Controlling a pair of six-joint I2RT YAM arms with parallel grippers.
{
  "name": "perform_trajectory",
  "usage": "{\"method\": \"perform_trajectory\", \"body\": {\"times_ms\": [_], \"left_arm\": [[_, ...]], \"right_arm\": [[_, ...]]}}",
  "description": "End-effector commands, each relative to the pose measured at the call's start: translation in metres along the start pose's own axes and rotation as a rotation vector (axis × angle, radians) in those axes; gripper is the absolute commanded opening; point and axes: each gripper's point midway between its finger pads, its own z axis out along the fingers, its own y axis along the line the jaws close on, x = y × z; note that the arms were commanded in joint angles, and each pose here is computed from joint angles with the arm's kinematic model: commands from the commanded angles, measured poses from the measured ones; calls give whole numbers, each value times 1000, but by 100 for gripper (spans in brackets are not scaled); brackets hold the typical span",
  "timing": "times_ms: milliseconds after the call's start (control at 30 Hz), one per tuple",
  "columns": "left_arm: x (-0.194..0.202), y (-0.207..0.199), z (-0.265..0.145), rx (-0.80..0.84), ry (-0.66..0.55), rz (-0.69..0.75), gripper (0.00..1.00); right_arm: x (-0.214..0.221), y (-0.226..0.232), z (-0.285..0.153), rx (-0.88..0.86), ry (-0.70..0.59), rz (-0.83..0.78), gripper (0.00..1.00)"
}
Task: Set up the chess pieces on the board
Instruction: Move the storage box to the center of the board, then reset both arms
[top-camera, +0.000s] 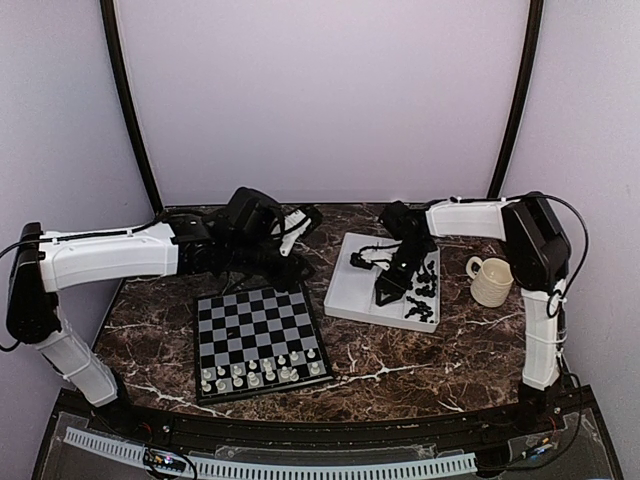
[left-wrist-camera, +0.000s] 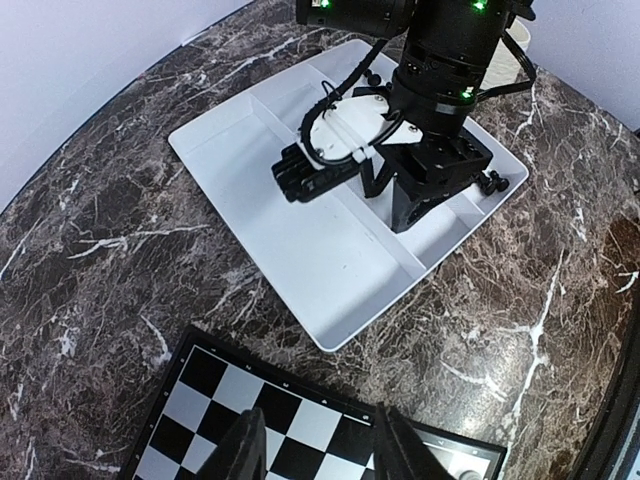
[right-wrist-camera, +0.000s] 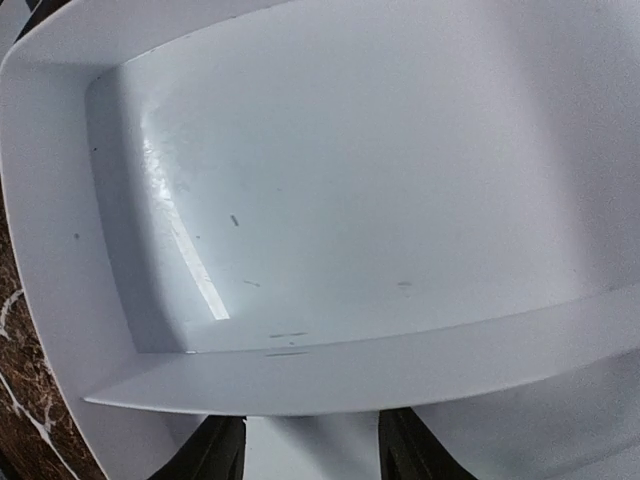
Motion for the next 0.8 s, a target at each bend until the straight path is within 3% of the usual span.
{"method": "perform_trajectory", "body": {"times_ms": [0, 100, 200, 300, 333, 367, 400, 433, 533, 633, 767], "left_arm": [[-15, 8, -26, -23, -89, -43, 39], [-14, 12, -33, -44, -105, -60, 39], [-13, 20, -39, -77, -122, -79, 45], [-17, 44, -46, -143, -160, -138, 64], [-20, 50, -47, -148, -181, -158, 69], [-21, 66, -48, -171, -195, -208, 79], [-27, 75, -48, -180, -222, -237, 86], [-25, 95, -46, -211, -226, -292, 95], [-33, 130, -37, -208, -253, -393, 99], [-21, 167, -18, -236, -208, -485, 94], [-17, 182, -7, -259, -166, -545, 82]], "right_arm": [[-16, -8, -38, -15, -116, 44, 48], [-29, 12, -71, -54, -204, -11, 49], [-39, 7, -107, 44, -260, -55, 51], [-53, -24, -156, 234, -342, -37, 57], [-58, -40, -175, 290, -401, -2, 70], [-63, -61, -192, 330, -484, 110, 90], [-61, -84, -202, 351, -545, 226, 97], [-67, -94, -210, 293, -605, 253, 99], [-62, -115, -206, 164, -590, 250, 98], [-55, -113, -193, 150, -528, 117, 83], [-35, -83, -158, 80, -416, -85, 63]]}}
